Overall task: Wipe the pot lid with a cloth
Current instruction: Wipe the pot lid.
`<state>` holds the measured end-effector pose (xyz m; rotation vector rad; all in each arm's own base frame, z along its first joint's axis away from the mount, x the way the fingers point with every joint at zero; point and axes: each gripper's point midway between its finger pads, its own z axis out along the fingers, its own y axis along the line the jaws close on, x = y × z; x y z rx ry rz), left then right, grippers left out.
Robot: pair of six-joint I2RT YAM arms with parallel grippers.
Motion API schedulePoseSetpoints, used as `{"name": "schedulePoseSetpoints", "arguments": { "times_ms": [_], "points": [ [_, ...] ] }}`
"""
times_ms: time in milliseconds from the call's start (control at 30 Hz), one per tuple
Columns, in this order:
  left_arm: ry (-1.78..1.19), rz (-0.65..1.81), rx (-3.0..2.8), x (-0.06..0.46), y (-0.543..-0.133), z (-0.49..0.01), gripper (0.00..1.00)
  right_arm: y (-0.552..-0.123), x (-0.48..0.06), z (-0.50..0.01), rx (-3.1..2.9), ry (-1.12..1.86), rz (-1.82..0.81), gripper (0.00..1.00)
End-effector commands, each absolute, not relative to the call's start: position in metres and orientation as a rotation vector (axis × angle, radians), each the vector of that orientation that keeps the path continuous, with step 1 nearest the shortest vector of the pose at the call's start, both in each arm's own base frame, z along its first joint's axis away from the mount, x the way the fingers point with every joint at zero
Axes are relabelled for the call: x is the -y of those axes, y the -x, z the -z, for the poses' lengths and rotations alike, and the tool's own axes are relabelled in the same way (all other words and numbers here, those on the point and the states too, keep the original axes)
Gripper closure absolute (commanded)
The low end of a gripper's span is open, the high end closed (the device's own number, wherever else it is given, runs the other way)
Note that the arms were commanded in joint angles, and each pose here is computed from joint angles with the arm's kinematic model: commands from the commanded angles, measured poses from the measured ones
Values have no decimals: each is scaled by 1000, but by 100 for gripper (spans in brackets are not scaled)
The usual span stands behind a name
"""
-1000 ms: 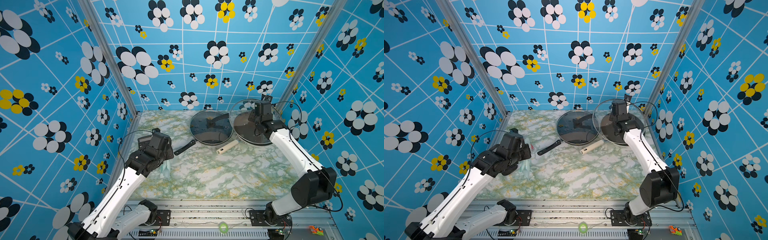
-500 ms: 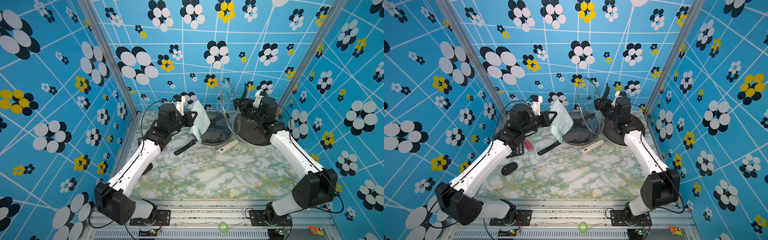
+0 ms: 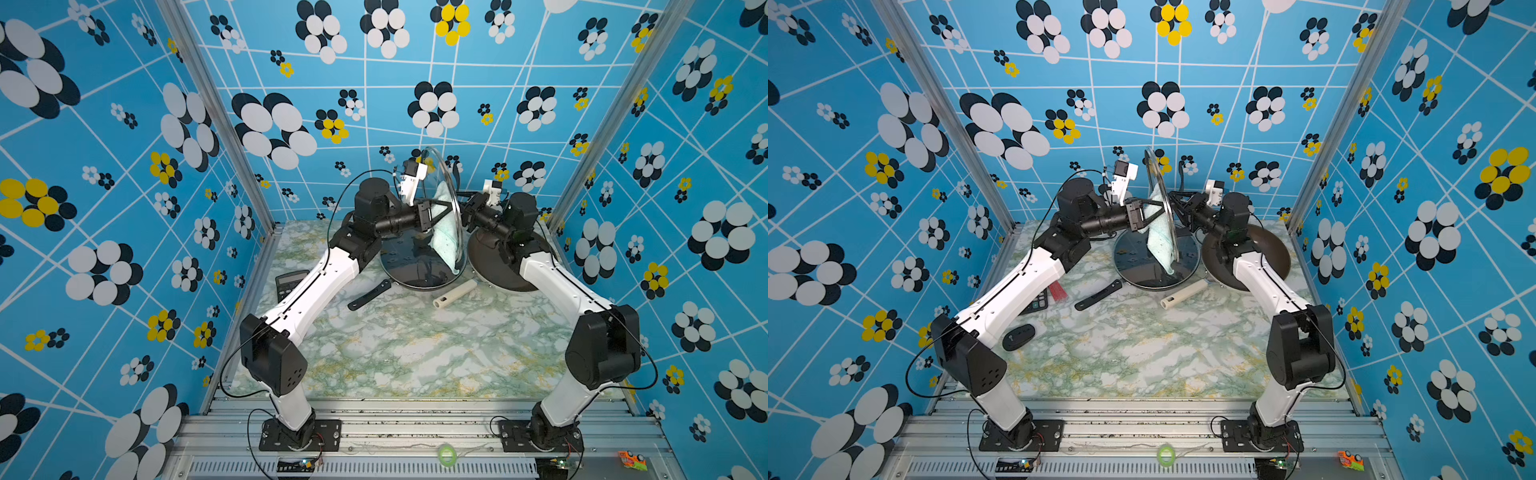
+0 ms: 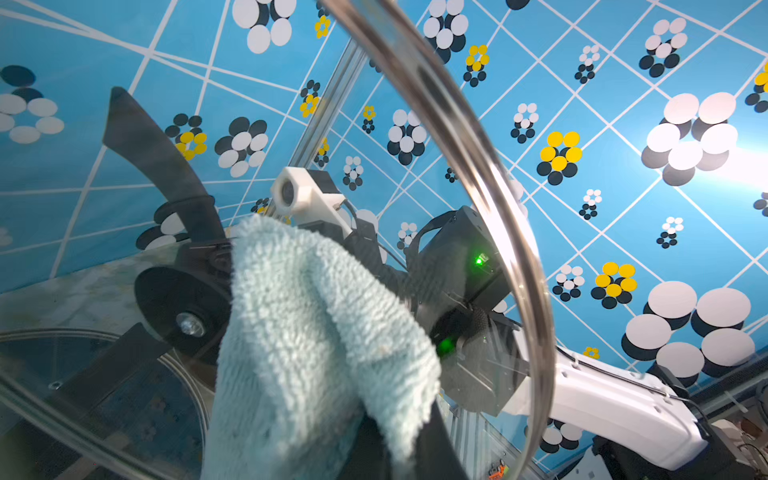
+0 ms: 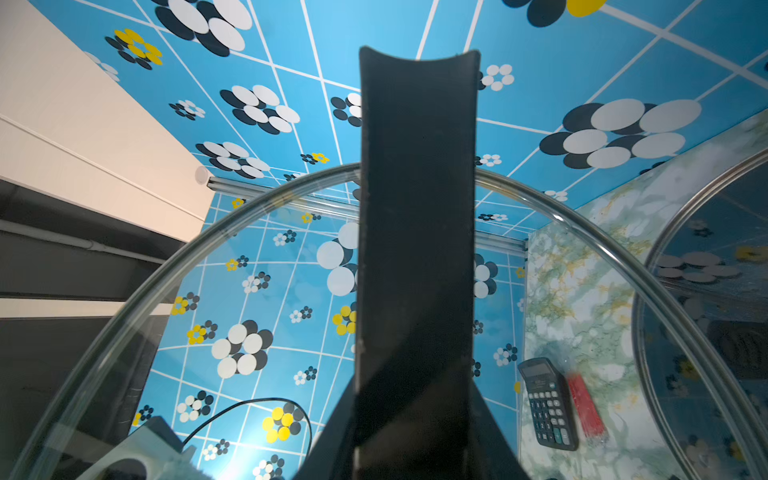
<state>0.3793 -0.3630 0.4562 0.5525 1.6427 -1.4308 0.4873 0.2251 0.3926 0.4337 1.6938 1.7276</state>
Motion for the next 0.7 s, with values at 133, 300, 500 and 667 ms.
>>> {"name": "schedulePoseSetpoints", "arguments": {
  "times_ms": [133,300,500,667],
  "points": [
    [-600,1487,-1333,349,-394,-538,100,-445,-230,-494,-1384,-133,-1912,100],
    [-424,1382,-1225,316,-462,-566,100,-428,-234,-500,-1396,-58,-1948,100],
    [-229,1348,-1308,313,-532,-525,100,-411,-227,-532,-1257,2,-1979,100],
    [-190,1383,-1447,336,-540,-466,100,-405,-215,-569,-1064,46,-1997,100]
  ]
}}
